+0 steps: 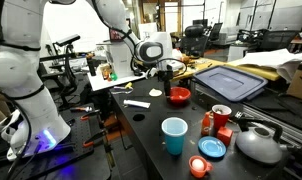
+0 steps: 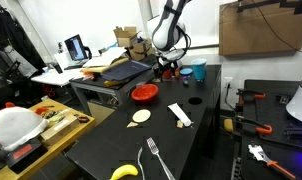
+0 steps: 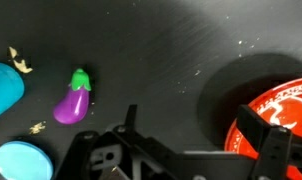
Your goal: Pick up the purple eggplant toy and move it to the right of the table, slide the eggplant toy a little to the right, pick up the toothpaste and put it in front of the blue cup
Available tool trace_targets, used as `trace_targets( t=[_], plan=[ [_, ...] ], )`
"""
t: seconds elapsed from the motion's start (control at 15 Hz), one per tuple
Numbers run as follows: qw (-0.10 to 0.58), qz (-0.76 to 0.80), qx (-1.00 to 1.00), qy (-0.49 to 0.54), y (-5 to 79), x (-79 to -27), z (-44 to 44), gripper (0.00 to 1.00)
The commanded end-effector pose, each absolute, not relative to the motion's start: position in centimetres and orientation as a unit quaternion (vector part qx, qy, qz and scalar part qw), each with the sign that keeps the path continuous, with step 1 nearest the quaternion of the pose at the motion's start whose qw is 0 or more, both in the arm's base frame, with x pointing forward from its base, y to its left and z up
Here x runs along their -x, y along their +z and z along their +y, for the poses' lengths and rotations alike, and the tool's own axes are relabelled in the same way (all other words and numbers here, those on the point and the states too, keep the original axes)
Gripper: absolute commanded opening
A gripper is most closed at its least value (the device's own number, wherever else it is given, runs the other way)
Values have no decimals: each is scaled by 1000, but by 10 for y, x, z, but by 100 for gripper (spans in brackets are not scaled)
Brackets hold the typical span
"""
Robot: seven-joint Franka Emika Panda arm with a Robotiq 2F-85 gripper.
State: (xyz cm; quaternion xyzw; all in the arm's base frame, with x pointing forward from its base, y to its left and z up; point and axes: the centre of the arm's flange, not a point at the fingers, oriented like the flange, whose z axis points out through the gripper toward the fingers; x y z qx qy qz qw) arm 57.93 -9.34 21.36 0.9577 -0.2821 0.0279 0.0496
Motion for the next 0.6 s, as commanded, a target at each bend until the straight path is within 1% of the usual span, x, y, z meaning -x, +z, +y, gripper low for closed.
trace_targets(
  t=[0.0, 0.2, 0.53],
  plan=[
    [-8, -218, -976, 8, 202, -559, -94, 100],
    [-23, -159, -987, -15, 189, -545, -105, 100],
    [-10, -119, -992, -31, 185, -527, -152, 100]
  ],
)
